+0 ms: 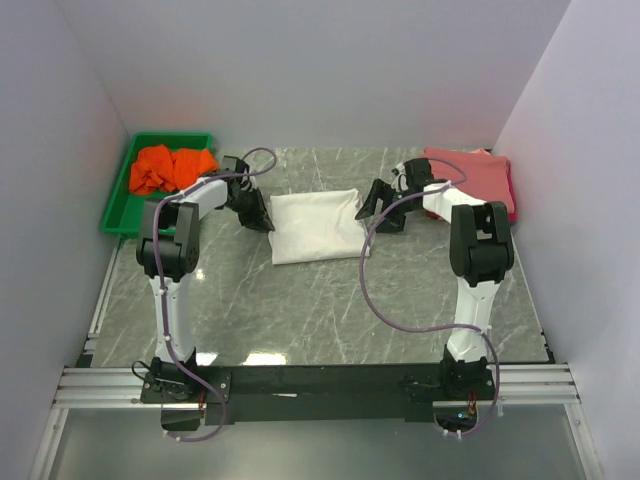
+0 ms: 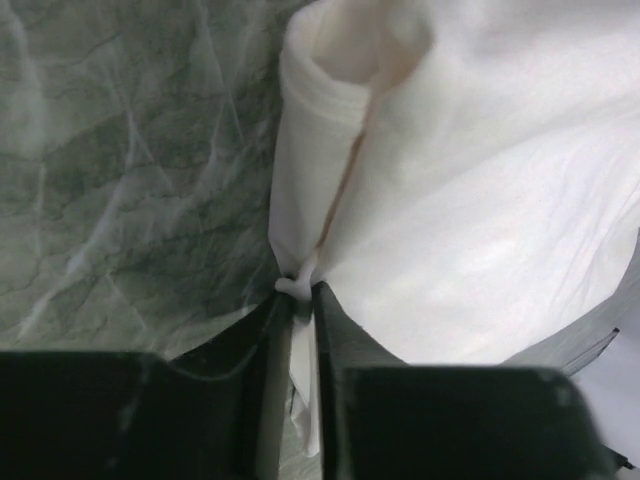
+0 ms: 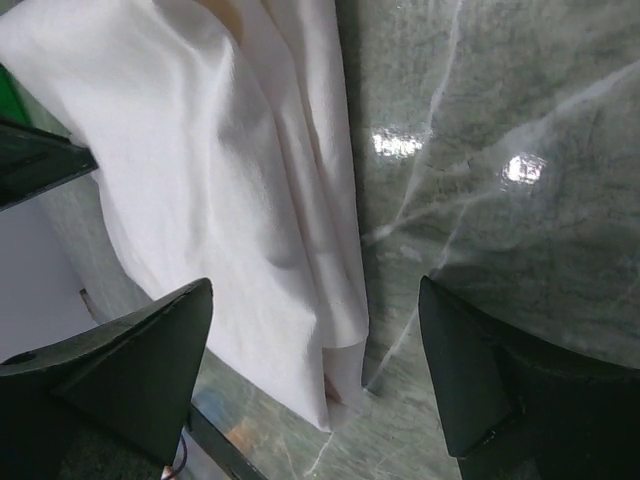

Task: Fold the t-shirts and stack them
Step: Neatly place the folded tshirt to the corner

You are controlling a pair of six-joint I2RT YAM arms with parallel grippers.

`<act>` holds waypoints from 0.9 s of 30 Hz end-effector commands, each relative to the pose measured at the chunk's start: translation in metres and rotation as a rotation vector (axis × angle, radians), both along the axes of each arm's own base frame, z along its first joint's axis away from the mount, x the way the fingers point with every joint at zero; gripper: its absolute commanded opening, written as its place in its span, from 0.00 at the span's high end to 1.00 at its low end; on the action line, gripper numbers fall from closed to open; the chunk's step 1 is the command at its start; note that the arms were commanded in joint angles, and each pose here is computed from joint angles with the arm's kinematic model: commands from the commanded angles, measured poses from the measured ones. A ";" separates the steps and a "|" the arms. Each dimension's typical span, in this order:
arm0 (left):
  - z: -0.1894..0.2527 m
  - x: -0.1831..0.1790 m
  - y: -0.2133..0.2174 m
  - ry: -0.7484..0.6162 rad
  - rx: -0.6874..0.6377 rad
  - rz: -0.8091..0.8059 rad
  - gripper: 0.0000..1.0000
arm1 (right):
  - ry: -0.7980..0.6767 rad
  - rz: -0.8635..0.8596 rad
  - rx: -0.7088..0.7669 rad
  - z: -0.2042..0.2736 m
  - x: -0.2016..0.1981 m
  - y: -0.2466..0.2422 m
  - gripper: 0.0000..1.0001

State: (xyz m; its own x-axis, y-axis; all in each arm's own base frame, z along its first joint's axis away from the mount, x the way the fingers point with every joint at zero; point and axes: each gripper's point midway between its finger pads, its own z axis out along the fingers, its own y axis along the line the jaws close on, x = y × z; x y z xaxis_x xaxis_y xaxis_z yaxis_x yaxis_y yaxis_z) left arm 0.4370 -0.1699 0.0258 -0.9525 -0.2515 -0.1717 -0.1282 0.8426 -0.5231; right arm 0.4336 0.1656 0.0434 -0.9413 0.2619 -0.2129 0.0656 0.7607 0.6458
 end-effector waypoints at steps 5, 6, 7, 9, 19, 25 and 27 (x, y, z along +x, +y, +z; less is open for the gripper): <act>-0.030 -0.013 0.003 0.042 0.022 -0.038 0.95 | 0.024 0.050 0.101 -0.023 -0.005 0.013 0.11; -0.034 -0.016 0.003 0.053 0.025 -0.039 0.97 | 0.030 0.053 0.103 -0.026 -0.006 0.014 0.11; -0.036 -0.018 0.004 0.057 0.027 -0.042 0.98 | 0.043 0.055 0.103 -0.032 -0.008 0.015 0.11; -0.042 -0.022 0.005 0.069 0.032 -0.042 1.00 | 0.063 0.065 0.104 -0.040 -0.012 0.020 0.11; -0.051 -0.030 0.005 0.097 0.028 -0.063 1.00 | 0.094 0.137 0.098 -0.056 -0.024 0.064 0.12; -0.047 -0.031 0.000 0.095 0.001 -0.073 1.00 | 0.081 0.167 0.059 -0.054 -0.024 0.088 0.21; -0.045 -0.030 0.000 0.092 -0.004 -0.075 1.00 | 0.074 0.146 0.028 -0.054 -0.021 0.087 0.31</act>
State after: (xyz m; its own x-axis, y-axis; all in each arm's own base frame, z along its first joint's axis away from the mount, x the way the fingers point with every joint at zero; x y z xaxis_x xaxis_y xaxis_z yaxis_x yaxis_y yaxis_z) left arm 0.4345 -0.1758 0.0217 -0.9588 -0.2299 -0.1668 -0.0928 0.8087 -0.5809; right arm 0.4315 0.2583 0.0396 -0.9678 0.1247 -0.2186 -0.0907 0.6376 0.7650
